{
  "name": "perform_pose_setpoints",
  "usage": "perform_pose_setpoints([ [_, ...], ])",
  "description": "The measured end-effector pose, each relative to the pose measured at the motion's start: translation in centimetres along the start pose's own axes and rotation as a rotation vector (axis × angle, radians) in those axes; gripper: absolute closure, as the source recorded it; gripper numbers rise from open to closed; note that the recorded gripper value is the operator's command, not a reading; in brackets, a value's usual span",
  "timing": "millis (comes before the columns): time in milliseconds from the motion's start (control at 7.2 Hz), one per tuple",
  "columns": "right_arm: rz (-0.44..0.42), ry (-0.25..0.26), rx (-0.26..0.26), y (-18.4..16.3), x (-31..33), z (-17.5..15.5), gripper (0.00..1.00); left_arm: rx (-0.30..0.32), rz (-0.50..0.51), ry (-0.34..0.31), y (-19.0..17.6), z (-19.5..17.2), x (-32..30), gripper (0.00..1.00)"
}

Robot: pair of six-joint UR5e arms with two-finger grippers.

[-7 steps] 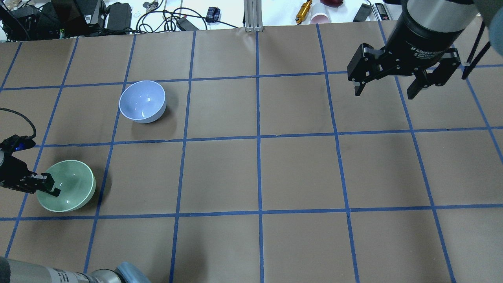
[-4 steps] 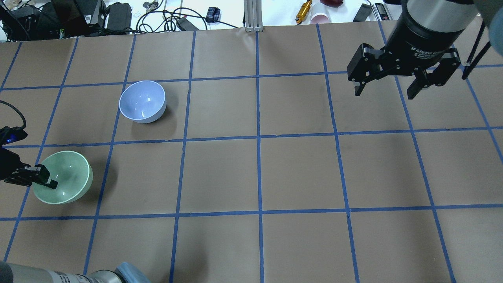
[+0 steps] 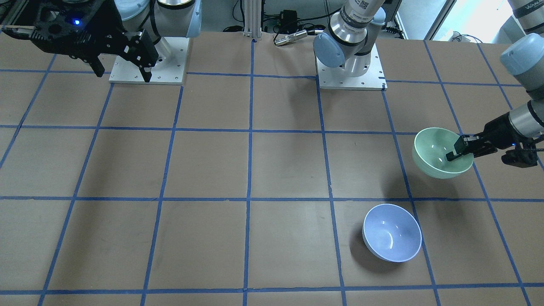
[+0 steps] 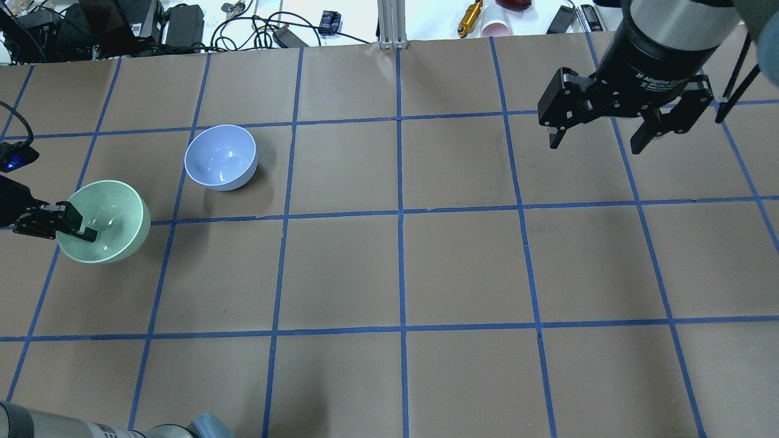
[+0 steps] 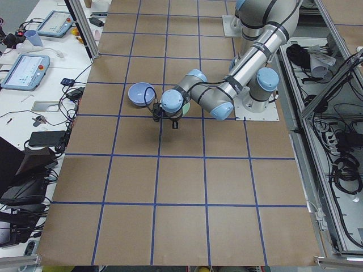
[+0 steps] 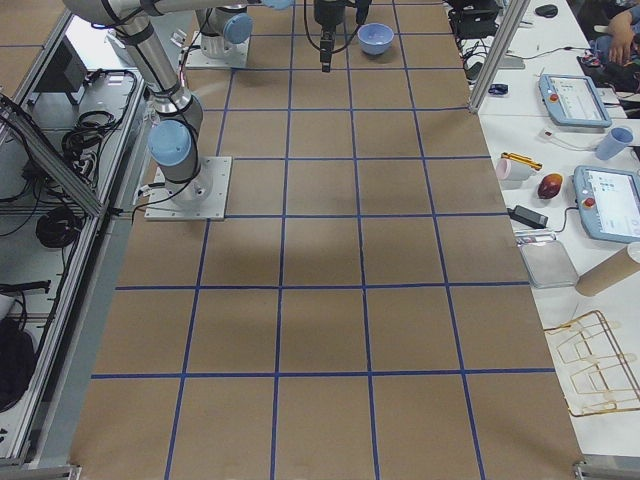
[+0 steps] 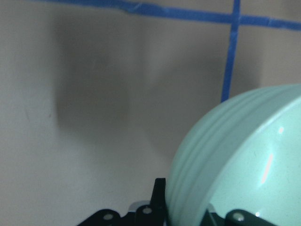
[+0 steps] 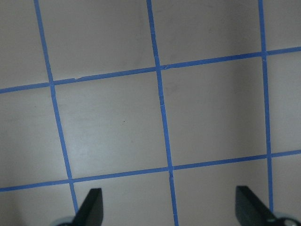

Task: Stack green bowl on blue bowl
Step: 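Lift the green bowl with the left gripper toward the blue bowl, then lower the green bowl into the pale blue bowl with the left gripper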

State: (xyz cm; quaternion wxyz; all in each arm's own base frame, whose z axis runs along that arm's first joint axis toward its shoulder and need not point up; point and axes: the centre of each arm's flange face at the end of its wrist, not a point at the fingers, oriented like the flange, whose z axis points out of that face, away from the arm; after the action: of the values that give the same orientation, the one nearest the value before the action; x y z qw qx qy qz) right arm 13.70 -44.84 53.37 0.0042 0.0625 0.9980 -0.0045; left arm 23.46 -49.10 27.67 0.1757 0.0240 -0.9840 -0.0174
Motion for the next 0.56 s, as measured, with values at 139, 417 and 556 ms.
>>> perform_pose_setpoints([
  [139,0.0,0.0,0.0,0.0,0.0,0.0,0.0,0.018,-0.023,0.021,-1.4,0.1,1.3,1.0],
  [417,0.0,0.0,0.0,0.0,0.0,0.0,0.0,0.041,-0.069,0.052,-5.1,0.4,4.7,1.0],
  [556,0.0,0.0,0.0,0.0,0.0,0.0,0.0,0.036,-0.093,0.05,-7.2,1.0,7.2,1.0],
])
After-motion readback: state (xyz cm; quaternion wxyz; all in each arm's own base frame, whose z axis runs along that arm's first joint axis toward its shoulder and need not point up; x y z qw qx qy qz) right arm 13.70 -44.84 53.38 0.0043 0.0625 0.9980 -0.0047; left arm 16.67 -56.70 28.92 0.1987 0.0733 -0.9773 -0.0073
